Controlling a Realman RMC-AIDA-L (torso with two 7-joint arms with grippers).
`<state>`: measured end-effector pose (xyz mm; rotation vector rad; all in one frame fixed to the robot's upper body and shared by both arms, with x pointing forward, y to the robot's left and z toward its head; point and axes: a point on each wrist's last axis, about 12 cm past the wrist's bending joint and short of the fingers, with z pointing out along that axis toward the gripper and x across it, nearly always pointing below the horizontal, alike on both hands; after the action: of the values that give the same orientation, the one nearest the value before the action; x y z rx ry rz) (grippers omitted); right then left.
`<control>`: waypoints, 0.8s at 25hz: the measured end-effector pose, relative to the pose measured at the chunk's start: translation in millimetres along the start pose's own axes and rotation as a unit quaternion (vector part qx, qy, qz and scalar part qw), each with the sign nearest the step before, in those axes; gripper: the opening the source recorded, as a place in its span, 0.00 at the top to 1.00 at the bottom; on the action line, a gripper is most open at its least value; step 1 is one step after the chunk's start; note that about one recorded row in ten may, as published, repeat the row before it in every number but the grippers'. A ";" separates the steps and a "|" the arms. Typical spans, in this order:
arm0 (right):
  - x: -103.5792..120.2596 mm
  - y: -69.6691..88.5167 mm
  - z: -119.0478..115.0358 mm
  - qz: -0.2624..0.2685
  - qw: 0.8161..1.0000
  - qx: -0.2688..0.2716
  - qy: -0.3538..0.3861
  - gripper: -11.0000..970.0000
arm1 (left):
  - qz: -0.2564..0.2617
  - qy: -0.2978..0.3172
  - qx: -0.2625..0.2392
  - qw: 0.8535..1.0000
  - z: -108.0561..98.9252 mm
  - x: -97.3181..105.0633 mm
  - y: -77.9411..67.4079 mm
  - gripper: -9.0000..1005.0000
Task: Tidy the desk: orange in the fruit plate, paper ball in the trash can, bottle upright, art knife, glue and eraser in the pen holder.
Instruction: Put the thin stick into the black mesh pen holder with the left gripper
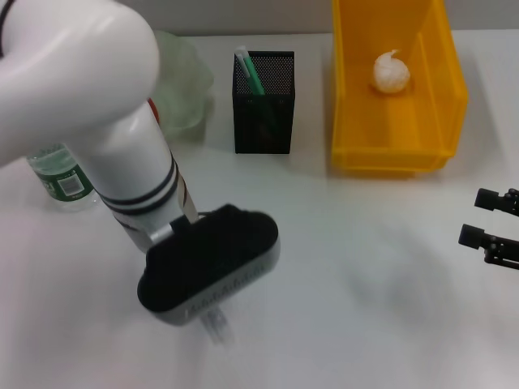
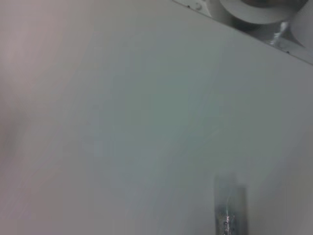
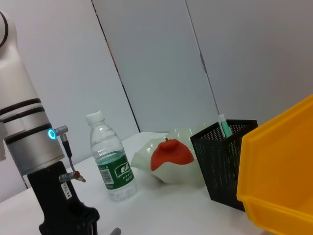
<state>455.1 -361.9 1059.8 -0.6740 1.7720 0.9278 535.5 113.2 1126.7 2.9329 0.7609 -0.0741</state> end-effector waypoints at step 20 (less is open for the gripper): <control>-14.1 -10.5 5.6 -0.023 1.000 -0.003 0.006 0.18 | -0.225 -0.200 -0.187 0.935 -46.9 49.7 -32.4 0.86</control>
<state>471.3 -362.6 1068.7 -0.7233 1.7585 0.9011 564.0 170.8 1166.5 2.2340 1.1957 -0.4877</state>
